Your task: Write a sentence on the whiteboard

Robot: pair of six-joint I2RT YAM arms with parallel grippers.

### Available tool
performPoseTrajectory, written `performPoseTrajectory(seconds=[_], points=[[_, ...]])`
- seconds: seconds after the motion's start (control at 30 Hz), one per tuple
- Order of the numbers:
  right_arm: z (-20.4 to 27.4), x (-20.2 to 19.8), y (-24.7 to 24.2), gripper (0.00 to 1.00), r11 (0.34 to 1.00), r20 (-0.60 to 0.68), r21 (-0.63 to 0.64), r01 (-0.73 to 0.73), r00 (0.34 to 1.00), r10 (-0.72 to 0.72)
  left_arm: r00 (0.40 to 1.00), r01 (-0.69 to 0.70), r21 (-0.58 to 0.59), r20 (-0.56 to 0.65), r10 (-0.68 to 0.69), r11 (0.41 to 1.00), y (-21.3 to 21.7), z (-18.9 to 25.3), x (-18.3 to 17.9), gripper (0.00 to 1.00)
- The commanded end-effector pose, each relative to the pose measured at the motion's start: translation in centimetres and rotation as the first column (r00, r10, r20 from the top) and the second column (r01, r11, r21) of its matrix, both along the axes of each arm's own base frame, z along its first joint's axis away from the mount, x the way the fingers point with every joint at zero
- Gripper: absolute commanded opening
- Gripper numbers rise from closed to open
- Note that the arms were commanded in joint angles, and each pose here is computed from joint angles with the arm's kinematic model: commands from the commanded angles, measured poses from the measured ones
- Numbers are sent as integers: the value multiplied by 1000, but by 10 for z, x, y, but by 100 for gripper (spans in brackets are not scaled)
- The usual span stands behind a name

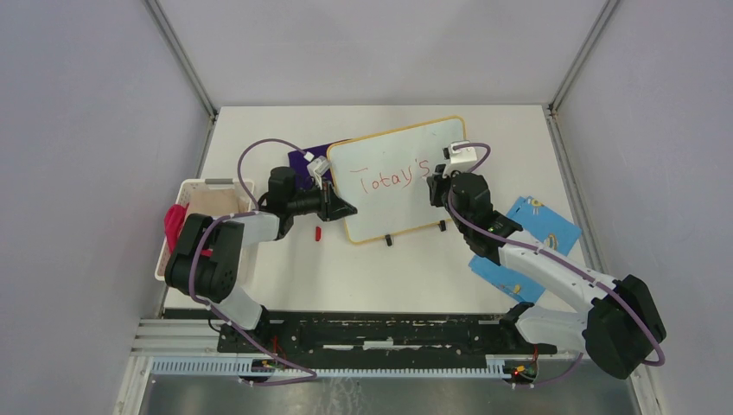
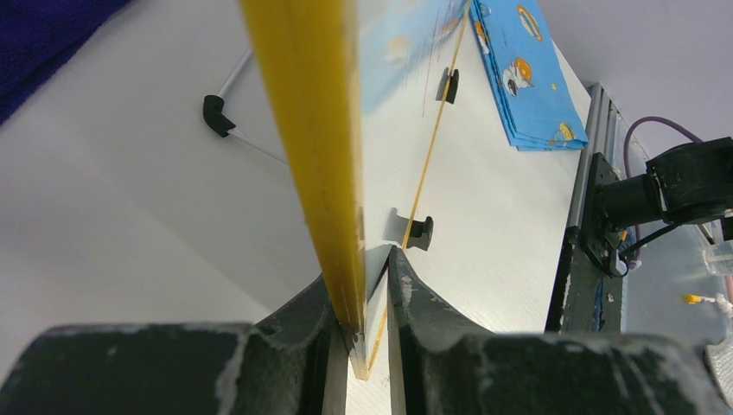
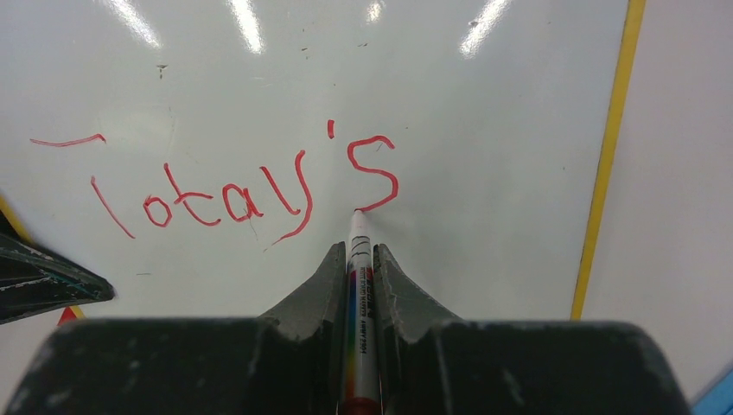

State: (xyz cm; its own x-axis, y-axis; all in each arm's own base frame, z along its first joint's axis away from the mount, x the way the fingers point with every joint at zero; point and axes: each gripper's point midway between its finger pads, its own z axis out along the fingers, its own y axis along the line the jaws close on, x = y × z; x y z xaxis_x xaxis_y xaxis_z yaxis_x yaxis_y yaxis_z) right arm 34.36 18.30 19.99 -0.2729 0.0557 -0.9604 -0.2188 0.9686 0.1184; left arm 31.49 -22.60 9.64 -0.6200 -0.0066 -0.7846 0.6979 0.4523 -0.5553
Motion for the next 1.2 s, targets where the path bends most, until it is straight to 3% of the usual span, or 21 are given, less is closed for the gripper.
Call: performPoseTrajectory(seconds=[0.0, 0.2, 0.5, 0.73, 0.97, 1.17], points=[[22, 5, 10, 0, 997, 44, 78, -20, 999, 16, 997, -79, 155, 9, 79, 985, 17, -36, 8, 2], [36, 0, 10, 0, 989, 105, 142, -36, 994, 22, 997, -82, 156, 13, 81, 984, 17, -35, 9, 2], [63, -28, -6, 0, 990, 169, 118, -77, 984, 56, 996, -84, 162, 13, 83, 983, 18, -35, 9, 2], [92, -78, 22, 0, 983, 279, -73, -166, 943, 180, 997, -81, 168, 5, 81, 982, 18, -38, 9, 2], [54, -110, 60, 0, 944, 254, -224, -242, 921, 296, 996, -83, 177, -2, 85, 981, 19, -42, 9, 2], [19, -119, 88, 0, 930, 227, -214, -297, 911, 344, 996, -87, 182, -4, 89, 979, 20, -44, 9, 2]])
